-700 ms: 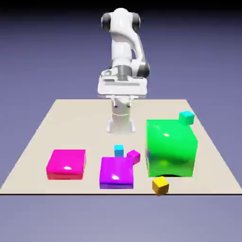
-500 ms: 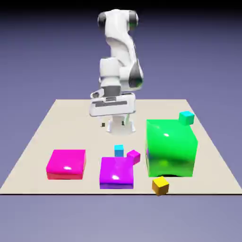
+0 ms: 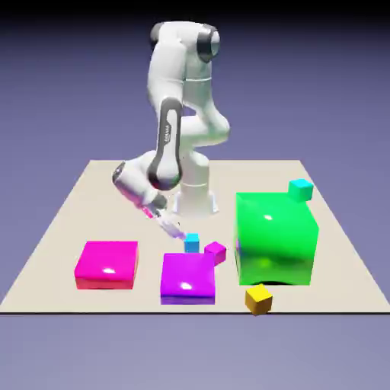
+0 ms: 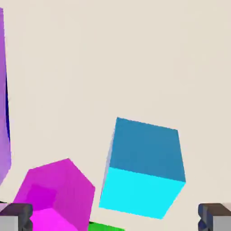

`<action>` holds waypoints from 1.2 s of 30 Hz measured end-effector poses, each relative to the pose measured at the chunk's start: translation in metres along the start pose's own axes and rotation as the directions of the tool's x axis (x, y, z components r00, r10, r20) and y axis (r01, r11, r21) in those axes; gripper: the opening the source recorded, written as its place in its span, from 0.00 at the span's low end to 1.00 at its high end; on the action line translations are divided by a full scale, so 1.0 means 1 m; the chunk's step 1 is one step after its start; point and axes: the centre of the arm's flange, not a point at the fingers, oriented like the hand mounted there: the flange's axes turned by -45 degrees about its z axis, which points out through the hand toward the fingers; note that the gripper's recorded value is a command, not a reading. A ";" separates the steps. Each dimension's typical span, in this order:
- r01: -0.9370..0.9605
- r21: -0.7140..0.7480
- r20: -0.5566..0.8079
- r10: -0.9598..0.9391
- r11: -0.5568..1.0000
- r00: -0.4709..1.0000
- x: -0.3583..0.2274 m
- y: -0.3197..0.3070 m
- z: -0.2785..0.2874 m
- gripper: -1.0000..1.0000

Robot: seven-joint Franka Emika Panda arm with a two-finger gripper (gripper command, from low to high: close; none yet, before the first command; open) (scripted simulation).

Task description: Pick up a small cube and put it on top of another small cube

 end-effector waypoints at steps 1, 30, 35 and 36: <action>0.000 0.000 0.000 0.000 1.000 1.000 0.000 0.000 0.000 0.50; -0.211 0.219 0.027 0.210 0.953 0.977 -0.086 -0.028 0.020 0.00; -0.235 0.240 0.033 0.234 0.942 0.972 -0.091 -0.033 0.034 0.00; -0.236 0.240 0.034 0.235 0.942 0.972 -0.089 -0.035 0.042 0.00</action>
